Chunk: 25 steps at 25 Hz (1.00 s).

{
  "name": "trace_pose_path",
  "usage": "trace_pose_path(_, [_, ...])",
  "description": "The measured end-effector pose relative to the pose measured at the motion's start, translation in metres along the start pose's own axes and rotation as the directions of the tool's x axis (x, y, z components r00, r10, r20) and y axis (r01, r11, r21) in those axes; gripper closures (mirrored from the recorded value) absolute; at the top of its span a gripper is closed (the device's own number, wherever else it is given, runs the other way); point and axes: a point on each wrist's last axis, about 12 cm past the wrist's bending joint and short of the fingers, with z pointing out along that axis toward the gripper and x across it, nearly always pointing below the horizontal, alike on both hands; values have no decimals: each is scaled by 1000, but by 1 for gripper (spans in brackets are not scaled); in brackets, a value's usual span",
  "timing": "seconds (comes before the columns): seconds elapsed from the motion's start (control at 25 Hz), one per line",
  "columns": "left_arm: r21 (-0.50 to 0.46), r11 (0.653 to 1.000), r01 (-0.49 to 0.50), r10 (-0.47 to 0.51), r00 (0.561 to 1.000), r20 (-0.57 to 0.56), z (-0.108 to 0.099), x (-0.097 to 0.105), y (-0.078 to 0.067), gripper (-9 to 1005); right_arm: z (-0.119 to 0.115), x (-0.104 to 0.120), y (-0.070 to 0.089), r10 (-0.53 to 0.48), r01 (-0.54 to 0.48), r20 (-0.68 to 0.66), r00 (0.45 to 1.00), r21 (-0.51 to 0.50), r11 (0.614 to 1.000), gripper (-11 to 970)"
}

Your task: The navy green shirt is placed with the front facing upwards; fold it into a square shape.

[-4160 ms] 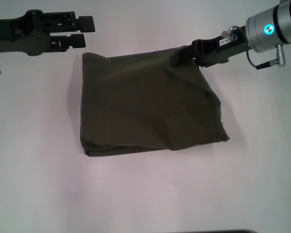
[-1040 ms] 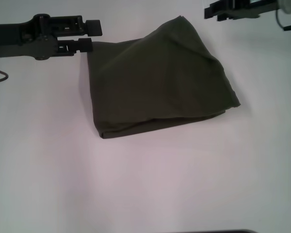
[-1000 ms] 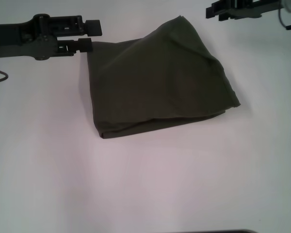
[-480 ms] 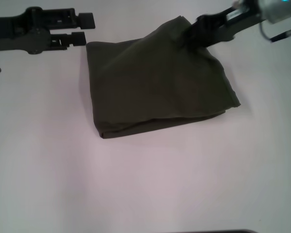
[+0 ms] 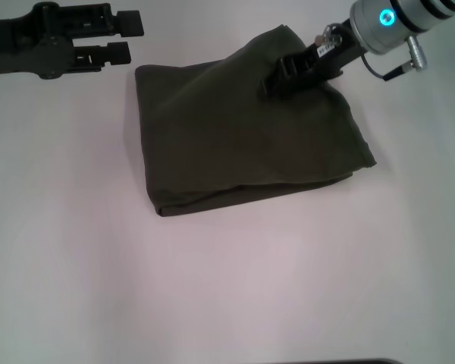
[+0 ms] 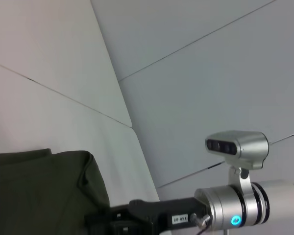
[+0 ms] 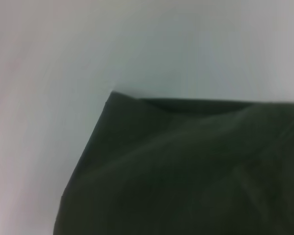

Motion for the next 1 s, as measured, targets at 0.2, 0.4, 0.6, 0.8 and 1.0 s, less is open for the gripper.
trace_pose_path(0.2, [1,1000,1,-1,1000,-2,1,1,1,293,-4,-10,-7,-16,11,78,997,60,998,520])
trace_pose_path(0.4, [5,1000,-1,1,1000,-1,3,1,0,292,-5,-16,-22,-21,-4,165,986,147,989,519])
trace_pose_path(0.6, [6,1000,-2,2,1000,-2,5,0,0,292,-6,-19,-21,-14,-14,207,978,131,991,519])
trace_pose_path(0.8, [9,1000,7,-7,1000,-1,5,1,2,292,-15,-18,-21,-19,-4,197,980,117,993,518])
trace_pose_path(1.0, [10,1000,12,-12,1000,2,4,2,4,292,-29,-6,-38,15,-35,157,987,120,992,518])
